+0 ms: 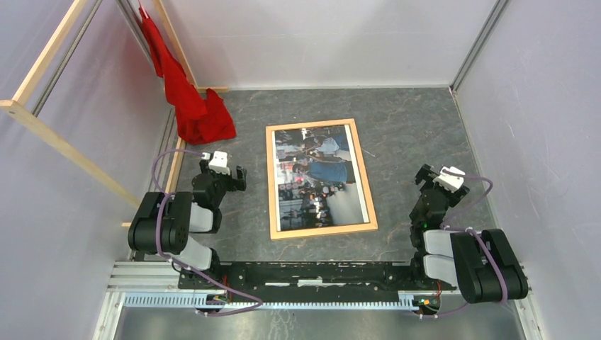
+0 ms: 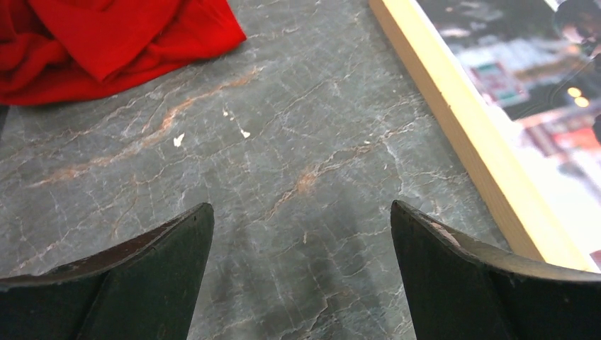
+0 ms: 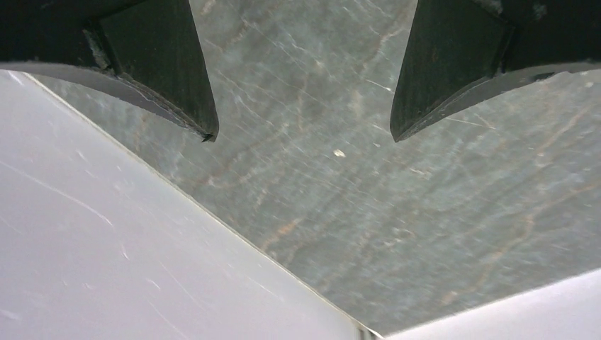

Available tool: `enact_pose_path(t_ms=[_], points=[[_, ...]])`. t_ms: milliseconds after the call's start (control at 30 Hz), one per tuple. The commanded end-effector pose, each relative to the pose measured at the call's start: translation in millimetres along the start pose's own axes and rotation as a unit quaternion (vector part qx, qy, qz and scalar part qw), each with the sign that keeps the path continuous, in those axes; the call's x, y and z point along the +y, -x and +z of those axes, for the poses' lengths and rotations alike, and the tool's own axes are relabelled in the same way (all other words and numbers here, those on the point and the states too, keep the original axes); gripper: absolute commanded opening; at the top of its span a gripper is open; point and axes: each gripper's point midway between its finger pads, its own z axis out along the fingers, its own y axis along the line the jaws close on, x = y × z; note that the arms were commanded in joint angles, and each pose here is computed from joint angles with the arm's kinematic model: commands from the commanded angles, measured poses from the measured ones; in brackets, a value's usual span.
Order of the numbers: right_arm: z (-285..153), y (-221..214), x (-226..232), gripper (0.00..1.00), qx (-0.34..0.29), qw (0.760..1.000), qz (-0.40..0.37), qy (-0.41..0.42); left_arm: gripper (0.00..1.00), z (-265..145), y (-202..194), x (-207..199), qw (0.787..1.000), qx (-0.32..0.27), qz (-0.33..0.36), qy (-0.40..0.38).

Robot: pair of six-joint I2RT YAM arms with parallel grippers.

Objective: Put the photo into the frame
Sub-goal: Reset both arms

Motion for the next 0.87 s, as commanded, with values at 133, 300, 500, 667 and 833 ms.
enact_pose_path(t_ms=[133, 300, 500, 667, 833], points=[[-35, -5, 27, 0.98, -0.052, 0.98, -0.086, 0.171, 1.0, 9, 40, 6, 0.997, -0.072, -0.011, 0.012], [-24, -28, 40, 0.98, 0.0, 0.976, -0.129, 0.175, 1.0, 8, 42, 6, 0.997, -0.076, -0.011, 0.013], [-24, -27, 41, 0.98, 0.0, 0.976, -0.127, 0.175, 1.0, 7, 42, 8, 0.997, -0.077, -0.012, 0.018], [-24, -27, 41, 0.98, 0.0, 0.976, -0.127, 0.176, 1.0, 11, 39, 13, 0.997, -0.066, -0.022, 0.031], [-24, -27, 41, 0.98, 0.0, 0.976, -0.127, 0.176, 1.0, 10, 40, 13, 0.997, -0.068, -0.022, 0.032]])
